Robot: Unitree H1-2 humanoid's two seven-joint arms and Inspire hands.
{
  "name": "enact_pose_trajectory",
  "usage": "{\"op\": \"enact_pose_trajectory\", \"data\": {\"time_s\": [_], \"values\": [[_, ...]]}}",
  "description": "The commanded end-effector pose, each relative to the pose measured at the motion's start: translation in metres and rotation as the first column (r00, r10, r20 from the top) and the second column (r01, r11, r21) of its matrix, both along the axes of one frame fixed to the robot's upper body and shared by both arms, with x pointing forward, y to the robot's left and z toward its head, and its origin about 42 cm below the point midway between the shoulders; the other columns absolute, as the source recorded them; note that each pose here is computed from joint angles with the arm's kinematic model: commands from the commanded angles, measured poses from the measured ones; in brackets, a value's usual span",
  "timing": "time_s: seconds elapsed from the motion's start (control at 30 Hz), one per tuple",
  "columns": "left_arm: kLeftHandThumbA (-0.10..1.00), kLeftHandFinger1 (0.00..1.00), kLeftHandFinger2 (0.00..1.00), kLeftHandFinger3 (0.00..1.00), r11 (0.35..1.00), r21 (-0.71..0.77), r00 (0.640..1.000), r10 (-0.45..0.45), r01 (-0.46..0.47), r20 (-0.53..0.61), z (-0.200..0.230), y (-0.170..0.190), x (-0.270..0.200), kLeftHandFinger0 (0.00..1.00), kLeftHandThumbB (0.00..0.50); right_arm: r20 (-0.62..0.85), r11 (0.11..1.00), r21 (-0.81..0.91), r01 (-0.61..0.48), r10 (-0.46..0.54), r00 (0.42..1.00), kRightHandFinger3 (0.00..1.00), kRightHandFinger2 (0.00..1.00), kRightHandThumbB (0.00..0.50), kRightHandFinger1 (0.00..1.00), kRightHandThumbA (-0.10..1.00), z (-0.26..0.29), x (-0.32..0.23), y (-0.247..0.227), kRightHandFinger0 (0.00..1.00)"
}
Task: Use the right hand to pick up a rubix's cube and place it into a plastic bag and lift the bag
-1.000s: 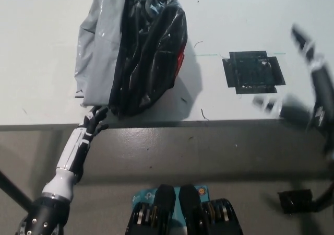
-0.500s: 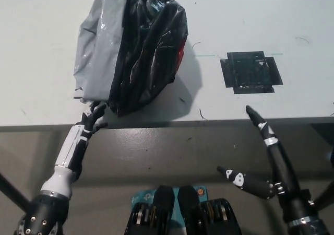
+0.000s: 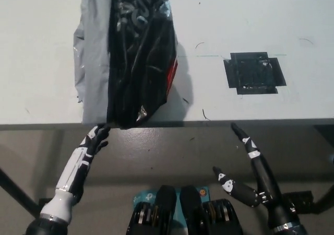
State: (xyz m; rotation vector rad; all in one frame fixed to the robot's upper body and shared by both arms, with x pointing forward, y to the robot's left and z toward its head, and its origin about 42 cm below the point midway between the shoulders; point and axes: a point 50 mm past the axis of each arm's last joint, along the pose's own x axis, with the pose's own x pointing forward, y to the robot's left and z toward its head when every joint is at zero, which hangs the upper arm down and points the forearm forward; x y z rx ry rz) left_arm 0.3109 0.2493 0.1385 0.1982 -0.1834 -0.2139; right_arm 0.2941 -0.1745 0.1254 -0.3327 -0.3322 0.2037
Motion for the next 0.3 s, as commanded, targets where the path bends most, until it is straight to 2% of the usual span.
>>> {"op": "enact_pose_trajectory", "data": {"time_s": [0.0,0.13,0.27], "values": [[1.00,1.00,1.00,1.00,0.996,0.021,0.992,-0.090,0.089,0.086,0.015,-0.002,-0.007,1.00,0.196,0.092,0.998,0.030,-0.048,0.045,0.995,1.00,1.00,0.161,1.00,0.65,0.007,-0.002,0.005,1.00],[1.00,1.00,1.00,1.00,0.997,-0.008,0.994,-0.070,0.071,0.087,0.014,0.004,-0.016,1.00,0.180,0.077,0.999,0.034,-0.033,0.030,0.997,1.00,1.00,0.174,1.00,0.65,0.006,-0.005,0.001,1.00],[1.00,1.00,1.00,1.00,0.998,-0.032,0.995,-0.058,0.061,0.085,0.012,0.012,-0.023,1.00,0.172,0.078,0.999,0.029,-0.030,0.027,0.997,1.00,1.00,0.165,1.00,0.64,0.006,-0.007,0.001,1.00]]}}
